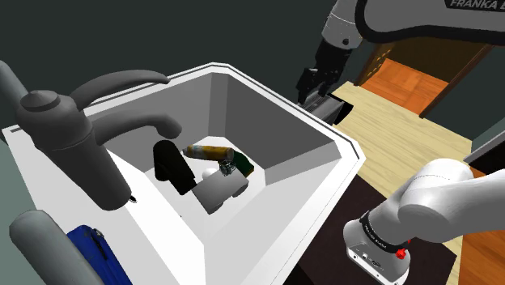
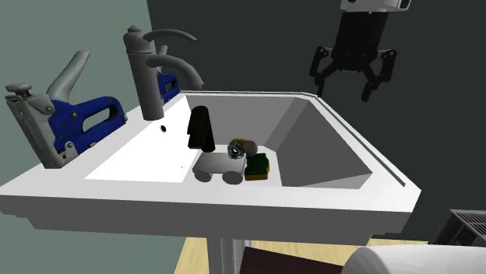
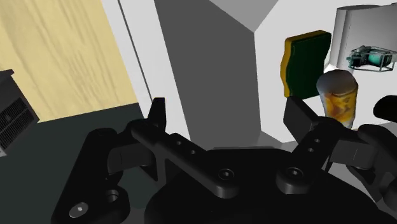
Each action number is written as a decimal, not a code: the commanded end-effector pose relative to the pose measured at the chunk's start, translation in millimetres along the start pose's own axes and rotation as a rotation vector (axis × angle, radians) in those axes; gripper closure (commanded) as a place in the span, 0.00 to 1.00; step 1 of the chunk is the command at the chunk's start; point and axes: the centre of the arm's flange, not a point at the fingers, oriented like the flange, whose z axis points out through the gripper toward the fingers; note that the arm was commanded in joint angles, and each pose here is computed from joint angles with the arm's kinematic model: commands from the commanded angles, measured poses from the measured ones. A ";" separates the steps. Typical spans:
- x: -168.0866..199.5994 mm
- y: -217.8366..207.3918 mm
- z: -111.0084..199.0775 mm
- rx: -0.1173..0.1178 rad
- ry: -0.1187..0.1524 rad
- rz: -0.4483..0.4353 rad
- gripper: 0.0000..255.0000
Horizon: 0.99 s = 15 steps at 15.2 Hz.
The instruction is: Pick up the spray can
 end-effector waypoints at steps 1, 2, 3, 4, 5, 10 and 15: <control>12.9 -16.8 19.2 0.004 0.004 -0.037 0.00; 19.8 -24.6 26.9 0.005 0.005 -0.055 0.00; 26.5 -32.6 34.6 0.006 0.006 -0.073 0.00; 33.1 -40.7 42.3 0.008 0.007 -0.091 0.00; 39.6 -49.0 49.9 0.009 0.008 -0.109 0.00; 69.8 -92.0 87.9 0.016 0.014 -0.200 0.00; 96.2 -137.9 125.3 0.023 0.021 -0.291 0.00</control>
